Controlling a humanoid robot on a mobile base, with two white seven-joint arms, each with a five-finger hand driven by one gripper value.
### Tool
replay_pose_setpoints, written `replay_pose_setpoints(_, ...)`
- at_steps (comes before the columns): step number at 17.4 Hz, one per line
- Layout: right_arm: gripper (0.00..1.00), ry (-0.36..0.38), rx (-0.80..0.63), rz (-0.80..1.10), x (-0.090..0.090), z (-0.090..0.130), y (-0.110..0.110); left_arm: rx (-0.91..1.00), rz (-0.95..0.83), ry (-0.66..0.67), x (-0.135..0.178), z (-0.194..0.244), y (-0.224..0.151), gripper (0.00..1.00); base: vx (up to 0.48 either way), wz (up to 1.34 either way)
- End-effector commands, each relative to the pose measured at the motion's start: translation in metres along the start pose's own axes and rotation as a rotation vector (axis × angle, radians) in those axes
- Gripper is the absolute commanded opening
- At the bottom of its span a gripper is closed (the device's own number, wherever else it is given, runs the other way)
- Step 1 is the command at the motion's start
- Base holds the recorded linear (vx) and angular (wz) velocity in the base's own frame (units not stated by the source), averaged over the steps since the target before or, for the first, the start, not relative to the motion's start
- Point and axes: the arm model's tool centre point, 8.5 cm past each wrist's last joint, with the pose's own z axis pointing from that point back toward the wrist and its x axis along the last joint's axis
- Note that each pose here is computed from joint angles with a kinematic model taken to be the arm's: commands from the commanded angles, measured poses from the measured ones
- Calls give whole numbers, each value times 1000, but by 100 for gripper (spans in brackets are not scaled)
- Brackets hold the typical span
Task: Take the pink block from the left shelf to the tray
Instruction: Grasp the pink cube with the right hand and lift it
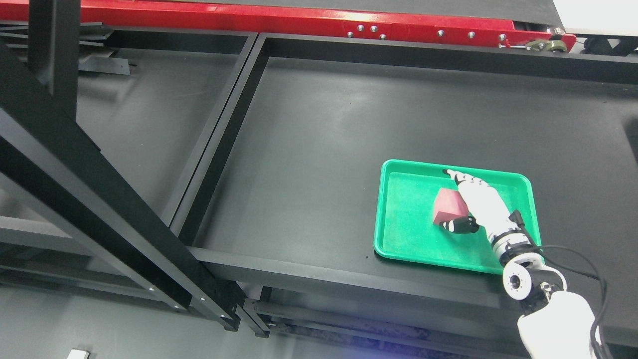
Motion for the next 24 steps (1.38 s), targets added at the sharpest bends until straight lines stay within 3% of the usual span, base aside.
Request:
replay_pose_setpoints(1,96,31,71,-11,-8,-7,21,18,-4,9,-5,2,12,100,0,0)
replay_pose_setpoints(4,79,44,71,-16,-9,-7,22,18,-4,9,-5,2,12,100,0,0)
replay_pose_setpoints(7,53,54,72,-21,-9,-7,24,18,-4,10,-5,2,12,100,0,0)
replay_pose_setpoints(9,27,53,72,-23,-11,-6,24,18,-4,9,-5,2,12,100,0,0)
replay_pose_setpoints(10,10,49,70,-25,-11,-6,23,18,-4,9,-5,2,12,100,0,0)
replay_pose_setpoints(11,1,34,52,-26,-10,-7,20,18,-4,9,-5,2,12,100,0,0)
replay_pose_setpoints(14,1,19,-1,-35,-9,-10,9,18,-4,9,-5,2,12,100,0,0)
replay_pose_setpoints(18,1,-57,-281,-47,-10,-4,-30,18,-4,9,-5,2,12,100,0,0)
replay_pose_setpoints(21,2,-93,-456,-55,-4,9,-58,18,-4,9,-5,2,12,100,2,8)
replay_pose_setpoints(24,1,-111,-598,-83,-1,27,-67,18,-4,9,-5,2,12,100,0,0)
